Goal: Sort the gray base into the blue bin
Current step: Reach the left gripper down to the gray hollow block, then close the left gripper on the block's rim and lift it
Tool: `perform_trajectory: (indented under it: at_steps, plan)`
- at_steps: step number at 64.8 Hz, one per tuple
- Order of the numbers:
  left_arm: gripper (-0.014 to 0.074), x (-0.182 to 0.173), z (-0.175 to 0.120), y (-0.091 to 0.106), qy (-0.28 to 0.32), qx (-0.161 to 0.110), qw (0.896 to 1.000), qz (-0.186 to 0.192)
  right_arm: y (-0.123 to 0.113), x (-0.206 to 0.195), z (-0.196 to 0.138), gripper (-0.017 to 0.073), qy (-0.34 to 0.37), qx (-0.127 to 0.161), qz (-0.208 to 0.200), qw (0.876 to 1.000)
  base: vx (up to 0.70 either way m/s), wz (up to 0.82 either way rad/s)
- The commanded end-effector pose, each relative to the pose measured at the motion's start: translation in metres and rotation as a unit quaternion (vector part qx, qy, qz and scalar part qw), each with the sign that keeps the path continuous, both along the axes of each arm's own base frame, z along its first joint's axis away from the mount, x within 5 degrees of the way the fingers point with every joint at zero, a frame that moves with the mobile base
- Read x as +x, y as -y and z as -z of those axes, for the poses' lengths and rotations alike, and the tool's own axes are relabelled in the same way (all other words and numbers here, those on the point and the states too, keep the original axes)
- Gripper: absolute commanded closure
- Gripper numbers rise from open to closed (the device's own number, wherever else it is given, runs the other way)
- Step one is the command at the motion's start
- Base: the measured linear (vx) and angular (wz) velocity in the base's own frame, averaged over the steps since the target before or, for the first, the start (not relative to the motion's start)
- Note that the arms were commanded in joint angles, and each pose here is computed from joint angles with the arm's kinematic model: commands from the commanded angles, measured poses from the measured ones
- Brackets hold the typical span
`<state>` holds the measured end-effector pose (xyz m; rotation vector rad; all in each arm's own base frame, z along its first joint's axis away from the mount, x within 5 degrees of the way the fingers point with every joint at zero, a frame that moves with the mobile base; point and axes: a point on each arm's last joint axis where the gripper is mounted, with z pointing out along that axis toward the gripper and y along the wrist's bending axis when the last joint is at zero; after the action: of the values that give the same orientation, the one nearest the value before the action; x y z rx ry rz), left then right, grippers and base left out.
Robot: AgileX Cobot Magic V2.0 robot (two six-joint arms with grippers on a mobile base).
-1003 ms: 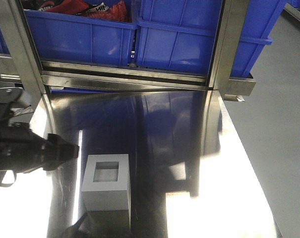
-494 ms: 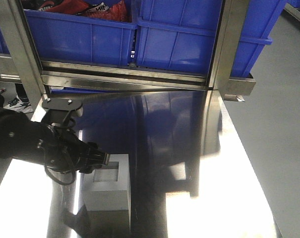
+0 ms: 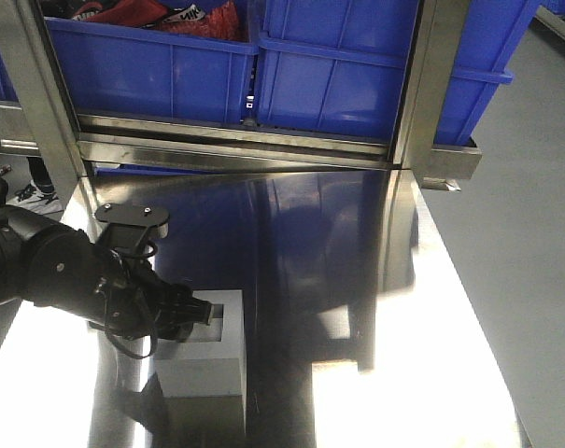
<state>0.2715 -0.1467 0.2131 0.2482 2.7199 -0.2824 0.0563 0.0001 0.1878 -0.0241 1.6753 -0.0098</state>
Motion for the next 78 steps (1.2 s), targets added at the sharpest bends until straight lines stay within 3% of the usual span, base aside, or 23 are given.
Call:
perform_trajectory:
  at_steps: [1,18,38,51,61,70,78]
  plan:
    - [0.0150,0.006,-0.017,0.005,0.040,-0.025,0.999,-0.004,0.000,0.000,-0.002,0.0568,0.036,-0.005,0.000,0.999,0.00,0.00]
    - [0.0237,0.008,-0.009,0.007,0.023,-0.017,1.000,-0.004,0.000,0.000,-0.002,0.0568,0.036,-0.005,0.000,0.999,0.00,0.00]
    - [0.0603,0.008,-0.008,0.007,0.017,-0.012,1.000,-0.003,0.000,0.000,-0.002,0.0568,0.036,-0.005,0.000,0.999,0.00,0.00]
    - [0.0599,0.008,-0.010,0.006,0.023,-0.015,1.000,-0.003,0.000,0.000,-0.003,0.0568,0.036,-0.005,0.000,0.999,0.00,0.00]
    - [0.0599,0.005,-0.029,0.005,0.065,-0.037,0.997,-0.004,0.000,0.000,-0.003,0.0568,0.036,-0.005,0.000,0.999,0.00,0.00]
    - [0.0599,-0.002,-0.060,0.001,0.127,-0.069,0.990,-0.004,0.000,0.000,-0.003,0.0568,0.036,-0.005,0.000,0.999,0.00,0.00]
    - [0.0599,-0.015,-0.090,-0.008,0.195,-0.094,0.976,0.000,0.000,0.000,-0.003,0.0568,0.036,-0.005,0.000,0.999,0.00,0.00]
